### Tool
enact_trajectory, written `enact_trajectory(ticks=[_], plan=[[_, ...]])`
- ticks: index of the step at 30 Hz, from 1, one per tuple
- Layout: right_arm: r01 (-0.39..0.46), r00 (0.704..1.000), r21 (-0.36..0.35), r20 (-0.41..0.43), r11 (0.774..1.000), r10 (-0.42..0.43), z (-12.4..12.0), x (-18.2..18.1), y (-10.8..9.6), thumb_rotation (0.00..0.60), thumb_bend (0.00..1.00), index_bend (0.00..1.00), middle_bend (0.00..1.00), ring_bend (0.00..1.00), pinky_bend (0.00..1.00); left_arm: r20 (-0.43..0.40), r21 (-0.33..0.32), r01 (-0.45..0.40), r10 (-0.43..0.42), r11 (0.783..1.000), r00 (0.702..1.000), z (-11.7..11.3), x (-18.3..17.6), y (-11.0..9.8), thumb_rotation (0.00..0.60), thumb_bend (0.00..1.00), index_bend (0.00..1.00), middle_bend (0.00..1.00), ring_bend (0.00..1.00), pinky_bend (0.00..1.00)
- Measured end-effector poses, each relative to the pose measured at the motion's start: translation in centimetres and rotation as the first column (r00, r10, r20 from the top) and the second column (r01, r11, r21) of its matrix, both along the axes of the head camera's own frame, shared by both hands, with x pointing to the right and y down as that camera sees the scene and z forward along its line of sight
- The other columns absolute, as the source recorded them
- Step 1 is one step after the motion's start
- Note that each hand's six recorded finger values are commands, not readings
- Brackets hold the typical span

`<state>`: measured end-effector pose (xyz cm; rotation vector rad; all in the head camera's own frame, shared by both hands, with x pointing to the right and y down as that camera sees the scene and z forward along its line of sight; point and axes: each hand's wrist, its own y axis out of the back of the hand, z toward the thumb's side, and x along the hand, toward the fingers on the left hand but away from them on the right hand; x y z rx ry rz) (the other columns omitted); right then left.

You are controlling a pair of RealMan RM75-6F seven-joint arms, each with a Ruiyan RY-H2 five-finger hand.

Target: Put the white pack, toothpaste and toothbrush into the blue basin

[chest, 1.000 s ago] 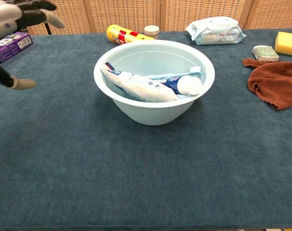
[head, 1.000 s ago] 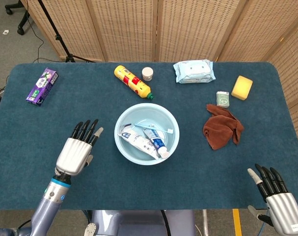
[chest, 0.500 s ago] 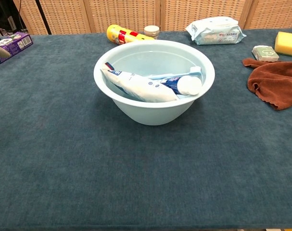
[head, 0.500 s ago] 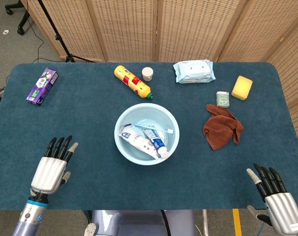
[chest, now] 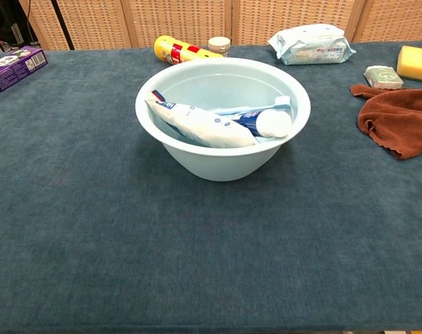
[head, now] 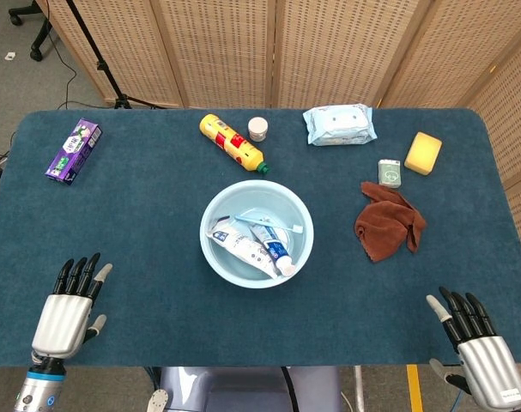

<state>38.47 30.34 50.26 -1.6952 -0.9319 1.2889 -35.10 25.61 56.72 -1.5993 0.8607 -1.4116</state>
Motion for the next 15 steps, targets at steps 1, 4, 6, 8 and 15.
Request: enact_trajectory(ticks=[1,4,6,8,15], plan=[[0.001,1.0,0.0,0.0,1.0,-0.001,0.0,-0.03,0.01,0.6,0.1,0.06,0.0,0.0,0.0,-0.001,0.005,0.003,-0.003,1.0,1.0,-0.06,-0.14,-0.07,0.6,0.21,0.0,0.0,0.0,0.03],[0.006,1.0,0.0,0.002,1.0,-0.006,0.0,-0.18,0.06,0.6,0.1,0.06,0.0,0.0,0.0,-0.006,0.009,0.005,-0.004,1.0,1.0,-0.16,-0.26,-0.06,0.6,0.21,0.0,0.0,0.0,0.03],[0.007,1.0,-0.002,0.001,1.0,-0.007,0.07,-0.23,0.07,0.6,0.1,0.06,0.0,0.0,0.0,-0.009,0.016,0.004,-0.004,1.0,1.0,-0.28,-0.24,-0.07,0.6,0.21,0.0,0.0,0.0,0.03],[0.008,1.0,-0.004,0.001,1.0,-0.008,0.14,-0.26,0.07,0.6,0.1,0.06,0.0,0.0,0.0,-0.01,0.018,0.004,-0.004,1.0,1.0,-0.3,-0.24,-0.04,0.6,0.21,0.0,0.0,0.0,0.03],[0.009,1.0,-0.005,-0.001,1.0,-0.009,0.19,-0.36,0.13,0.6,0.1,0.06,0.0,0.0,0.0,-0.014,0.017,0.014,-0.014,1.0,1.0,-0.18,-0.36,-0.11,0.6,0.22,0.0,0.0,0.0,0.03]])
